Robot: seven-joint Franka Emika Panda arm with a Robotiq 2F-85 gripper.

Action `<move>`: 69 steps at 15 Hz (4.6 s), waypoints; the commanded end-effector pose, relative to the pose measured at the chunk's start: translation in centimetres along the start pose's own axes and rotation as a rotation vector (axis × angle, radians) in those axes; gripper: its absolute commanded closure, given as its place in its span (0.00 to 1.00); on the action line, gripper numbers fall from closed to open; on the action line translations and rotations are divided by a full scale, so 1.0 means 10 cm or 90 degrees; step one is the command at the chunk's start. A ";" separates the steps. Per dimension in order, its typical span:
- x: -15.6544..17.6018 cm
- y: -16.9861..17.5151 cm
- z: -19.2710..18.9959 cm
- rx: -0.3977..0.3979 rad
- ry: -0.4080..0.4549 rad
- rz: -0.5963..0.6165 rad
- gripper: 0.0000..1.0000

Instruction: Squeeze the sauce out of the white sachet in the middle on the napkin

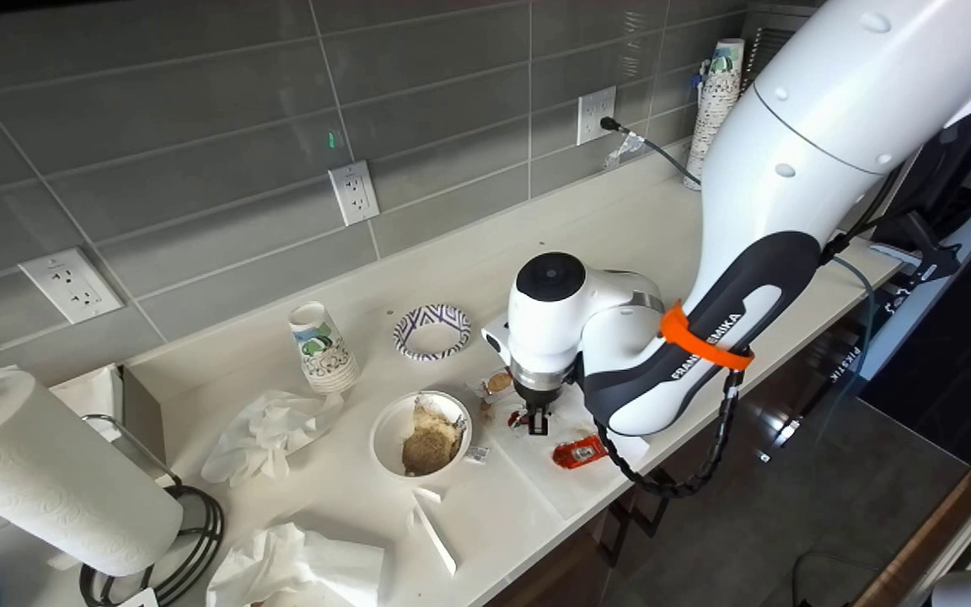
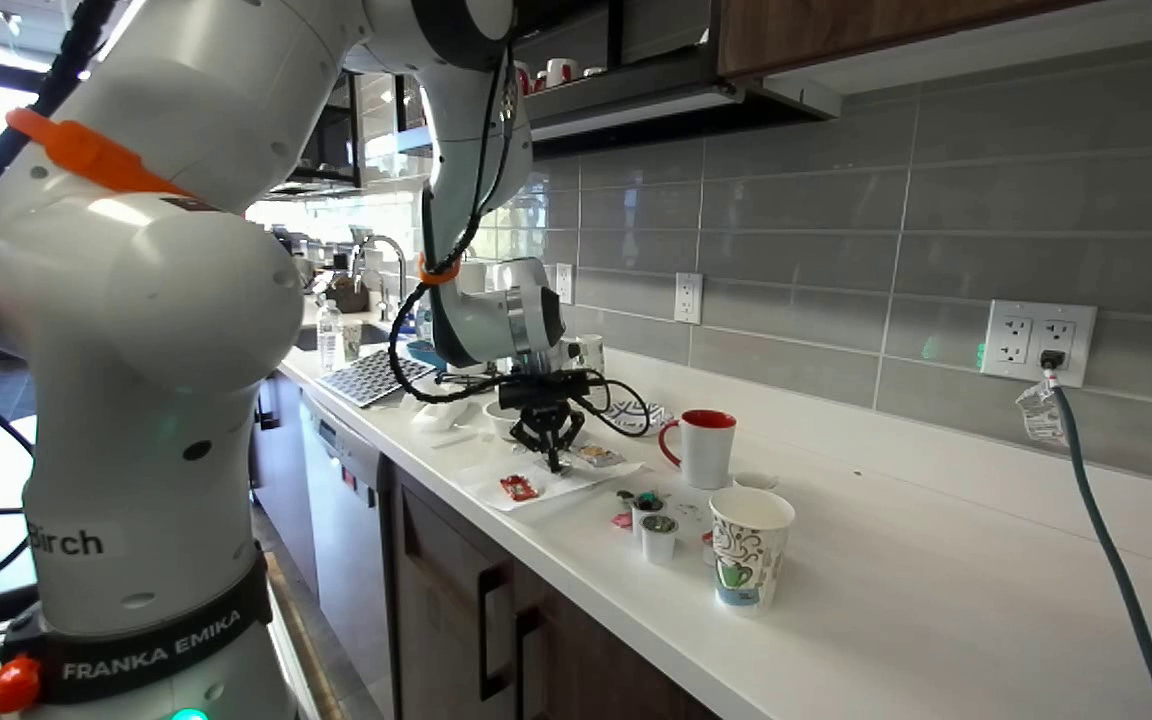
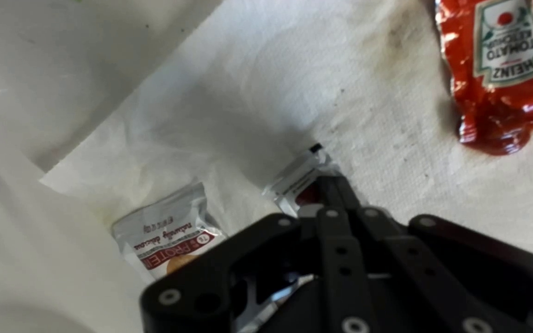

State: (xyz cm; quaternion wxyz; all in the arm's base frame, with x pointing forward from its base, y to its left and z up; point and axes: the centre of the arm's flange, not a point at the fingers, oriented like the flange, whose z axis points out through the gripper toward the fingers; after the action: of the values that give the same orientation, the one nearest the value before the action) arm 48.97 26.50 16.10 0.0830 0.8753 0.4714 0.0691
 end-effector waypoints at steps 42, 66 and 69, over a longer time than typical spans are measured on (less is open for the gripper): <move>-0.30 0.18 0.08 -0.047 -0.010 0.065 1.00; -0.21 0.02 -0.32 -0.045 -0.024 0.040 1.00; -0.24 -0.04 -0.23 -0.036 -0.024 0.035 1.00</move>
State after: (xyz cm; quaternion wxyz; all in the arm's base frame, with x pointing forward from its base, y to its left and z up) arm 47.70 25.18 18.83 0.1198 0.8854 0.4424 0.0772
